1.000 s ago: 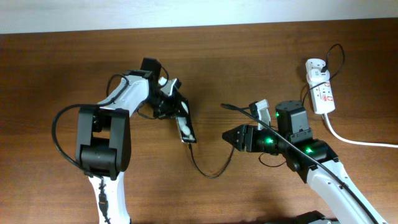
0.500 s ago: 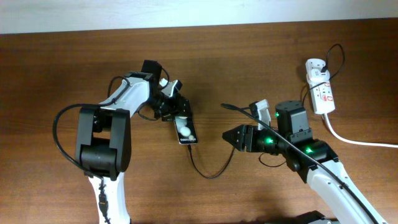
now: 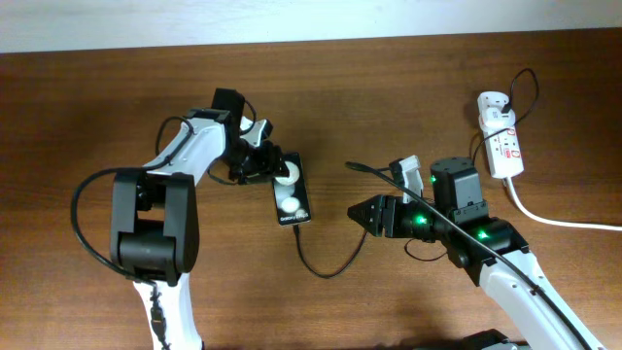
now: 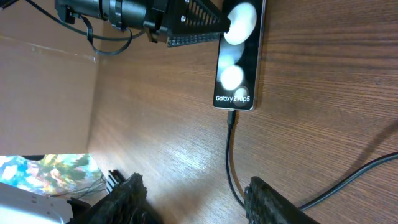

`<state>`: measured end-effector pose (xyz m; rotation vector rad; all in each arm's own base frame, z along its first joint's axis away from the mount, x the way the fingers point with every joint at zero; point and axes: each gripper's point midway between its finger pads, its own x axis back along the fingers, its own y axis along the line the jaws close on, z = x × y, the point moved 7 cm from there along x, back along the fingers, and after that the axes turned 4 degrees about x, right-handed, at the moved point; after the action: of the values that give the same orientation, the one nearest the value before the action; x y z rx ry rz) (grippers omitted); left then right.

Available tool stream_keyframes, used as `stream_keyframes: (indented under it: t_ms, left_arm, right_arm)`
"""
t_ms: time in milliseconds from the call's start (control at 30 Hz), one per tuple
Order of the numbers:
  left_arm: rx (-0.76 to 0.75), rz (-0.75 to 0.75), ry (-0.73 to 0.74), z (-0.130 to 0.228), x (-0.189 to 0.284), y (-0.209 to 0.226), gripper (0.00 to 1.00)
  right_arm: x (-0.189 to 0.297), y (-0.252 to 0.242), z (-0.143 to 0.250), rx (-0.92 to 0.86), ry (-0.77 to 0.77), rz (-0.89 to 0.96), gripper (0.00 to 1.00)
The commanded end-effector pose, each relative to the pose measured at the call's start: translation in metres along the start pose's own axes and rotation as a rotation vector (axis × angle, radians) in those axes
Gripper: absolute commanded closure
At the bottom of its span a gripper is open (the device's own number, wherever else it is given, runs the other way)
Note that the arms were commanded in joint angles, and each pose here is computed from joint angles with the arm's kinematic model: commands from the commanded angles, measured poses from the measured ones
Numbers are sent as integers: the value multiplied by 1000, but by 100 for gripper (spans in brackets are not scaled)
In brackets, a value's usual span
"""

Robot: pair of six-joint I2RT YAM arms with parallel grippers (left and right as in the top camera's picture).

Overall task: Plug charger to phone and switch on socket
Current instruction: 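Lower the phone onto the table with the left gripper and release it, then release the cable and move the right gripper to the power strip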

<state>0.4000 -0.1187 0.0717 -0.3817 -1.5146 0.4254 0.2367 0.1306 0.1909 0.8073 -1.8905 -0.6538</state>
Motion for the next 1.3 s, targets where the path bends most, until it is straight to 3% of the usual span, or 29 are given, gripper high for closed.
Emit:
stream_keyframes:
  t_ms: [0, 167, 333, 433, 567, 633, 667, 1033, 1267]
  left_arm:
    - [18, -165, 3, 1, -9, 27, 38]
    - [16, -159, -18, -5, 1, 21, 39]
    - [-72, -119, -218, -27, 98, -33, 41]
    - [-143, -86, -370, -21, 166, -71, 39]
    - [-222, -50, -536, 13, 235, -104, 23]
    - [-257, -33, -610, 33, 264, -117, 1]
    - [-266, -29, -631, 40, 272, -120, 1]
    - [-275, -25, -649, 48, 280, -123, 1]
    - [-275, -25, -649, 48, 280, -123, 1]
  right_arm:
    - [1, -1, -3, 28, -11, 10, 45]
    - [1, -2, -1, 37, 0, 15, 45]
    - [1, -3, 0, 47, 5, 17, 45]
    - [1, -3, 0, 50, 5, 17, 45]
    - [2, -2, 0, 53, 3, 16, 46]
    - [3, 0, -3, 66, -4, 13, 46]
    - [4, 3, -6, 73, -11, 10, 46]
    - [23, 12, -13, 120, 34, 130, 46]
    - [71, 30, -40, 144, -20, 434, 46]
